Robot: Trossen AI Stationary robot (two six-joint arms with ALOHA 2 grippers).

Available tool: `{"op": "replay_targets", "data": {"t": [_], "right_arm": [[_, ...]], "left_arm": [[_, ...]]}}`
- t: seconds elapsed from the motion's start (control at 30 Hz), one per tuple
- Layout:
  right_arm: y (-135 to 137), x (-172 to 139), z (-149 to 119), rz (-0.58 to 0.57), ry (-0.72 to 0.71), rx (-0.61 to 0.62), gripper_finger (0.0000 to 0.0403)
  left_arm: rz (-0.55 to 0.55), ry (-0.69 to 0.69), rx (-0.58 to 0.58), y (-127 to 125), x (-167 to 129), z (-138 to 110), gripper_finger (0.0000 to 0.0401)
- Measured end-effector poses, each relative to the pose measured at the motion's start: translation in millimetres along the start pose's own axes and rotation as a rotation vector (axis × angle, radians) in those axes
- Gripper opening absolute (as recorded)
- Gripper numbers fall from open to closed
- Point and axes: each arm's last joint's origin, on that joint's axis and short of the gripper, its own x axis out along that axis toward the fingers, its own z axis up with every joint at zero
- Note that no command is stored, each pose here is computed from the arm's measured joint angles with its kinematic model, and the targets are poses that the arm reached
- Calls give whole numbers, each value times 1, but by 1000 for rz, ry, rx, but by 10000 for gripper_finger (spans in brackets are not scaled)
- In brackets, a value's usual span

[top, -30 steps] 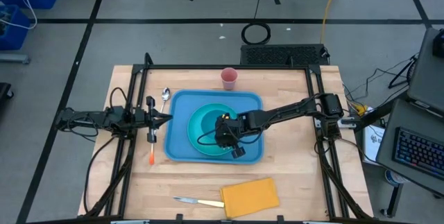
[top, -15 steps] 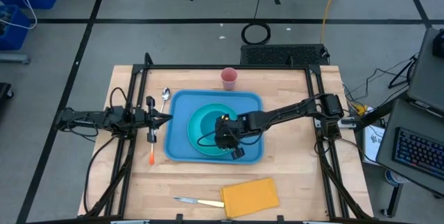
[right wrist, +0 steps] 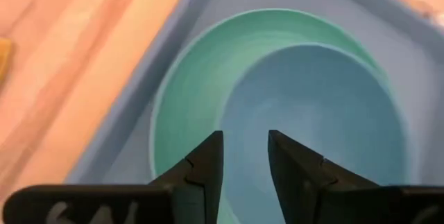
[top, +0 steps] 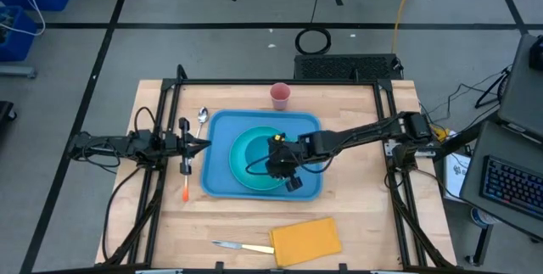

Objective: Set up tray
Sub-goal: Put the pink cup on the blue serving tray to the top right of the blue plate

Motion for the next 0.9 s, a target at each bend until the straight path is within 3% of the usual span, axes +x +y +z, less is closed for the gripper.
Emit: {"op": "replay_targets", "data": {"t": [0.2, 0.9], "right_arm": [[-11, -25, 3, -127, -24, -18, 104], [-106, -40, -49, -252, 60, 103, 93]], "left_arm": [[0, 0, 0, 0, 0, 0, 26], [1, 0, 0, 0, 0, 0, 26]]}}
